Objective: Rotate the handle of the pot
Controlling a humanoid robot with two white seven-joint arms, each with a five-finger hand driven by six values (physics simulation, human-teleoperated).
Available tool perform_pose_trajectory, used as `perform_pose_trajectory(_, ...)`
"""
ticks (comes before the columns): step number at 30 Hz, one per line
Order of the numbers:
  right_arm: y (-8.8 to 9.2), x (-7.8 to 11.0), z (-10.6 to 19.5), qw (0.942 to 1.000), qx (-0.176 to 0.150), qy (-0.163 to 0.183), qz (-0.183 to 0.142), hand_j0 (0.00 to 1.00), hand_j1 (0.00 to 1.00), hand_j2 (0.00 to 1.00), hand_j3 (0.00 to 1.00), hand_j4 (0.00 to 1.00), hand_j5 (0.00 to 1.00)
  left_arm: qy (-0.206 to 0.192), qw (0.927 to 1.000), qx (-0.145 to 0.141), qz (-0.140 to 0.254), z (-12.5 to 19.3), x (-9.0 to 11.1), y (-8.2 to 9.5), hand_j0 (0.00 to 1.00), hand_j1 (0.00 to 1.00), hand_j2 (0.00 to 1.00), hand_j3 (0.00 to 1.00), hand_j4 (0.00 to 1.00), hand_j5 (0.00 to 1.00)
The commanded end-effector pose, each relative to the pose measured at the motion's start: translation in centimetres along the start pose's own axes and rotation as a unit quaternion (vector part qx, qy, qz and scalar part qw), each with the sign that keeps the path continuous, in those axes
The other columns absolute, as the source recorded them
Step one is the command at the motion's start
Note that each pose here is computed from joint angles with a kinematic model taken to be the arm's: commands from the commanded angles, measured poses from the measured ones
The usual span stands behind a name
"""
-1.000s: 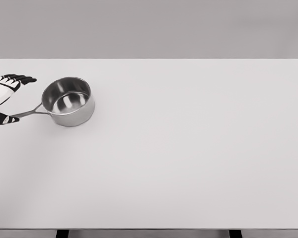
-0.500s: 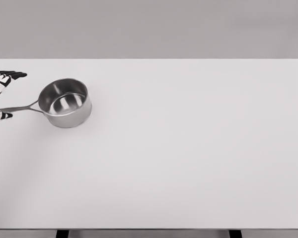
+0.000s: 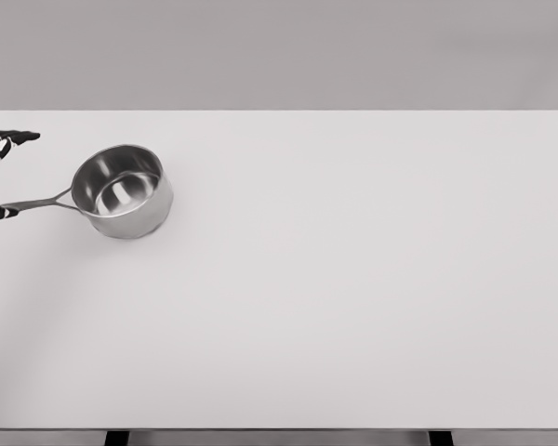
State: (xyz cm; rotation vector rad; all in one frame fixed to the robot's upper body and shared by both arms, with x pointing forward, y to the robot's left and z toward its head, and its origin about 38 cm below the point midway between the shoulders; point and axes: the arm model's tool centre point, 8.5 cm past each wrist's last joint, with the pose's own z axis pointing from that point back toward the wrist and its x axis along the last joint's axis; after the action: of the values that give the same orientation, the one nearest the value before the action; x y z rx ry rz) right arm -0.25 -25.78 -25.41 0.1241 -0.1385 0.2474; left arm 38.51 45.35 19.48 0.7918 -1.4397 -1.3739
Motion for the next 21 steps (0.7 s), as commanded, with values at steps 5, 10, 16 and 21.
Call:
perform_pose_trajectory(5, 0.0, 0.0, 0.0, 1.0000, 0.000, 0.000, 0.000, 1.00, 1.00, 1.00, 1.00, 1.00, 1.00, -0.009, 1.0000, 0.002, -0.001, 0.1, 0.3, 0.5, 1.00, 1.00, 1.00, 1.00, 1.00, 1.00)
perform_pose_trajectory(10, 0.0, 0.0, 0.0, 1.0000, 0.000, 0.000, 0.000, 1.00, 1.00, 1.00, 1.00, 1.00, 1.00, -0.018, 0.9998, -0.001, 0.000, 0.0, 0.9, 0.3, 1.00, 1.00, 1.00, 1.00, 1.00, 1.00)
perform_pose_trajectory(16, 0.0, 0.0, 0.0, 1.0000, 0.000, 0.000, 0.000, 1.00, 1.00, 1.00, 1.00, 1.00, 1.00, -0.003, 0.9999, -0.007, 0.008, 0.1, 0.0, -0.7, 1.00, 1.00, 1.00, 1.00, 1.00, 1.00)
perform_pose_trajectory(21, 0.0, 0.0, 0.0, 1.0000, 0.000, 0.000, 0.000, 1.00, 1.00, 1.00, 1.00, 1.00, 1.00, 0.022, 0.9994, -0.009, 0.024, 0.2, -1.4, -1.9, 1.00, 1.00, 1.00, 1.00, 1.00, 1.00)
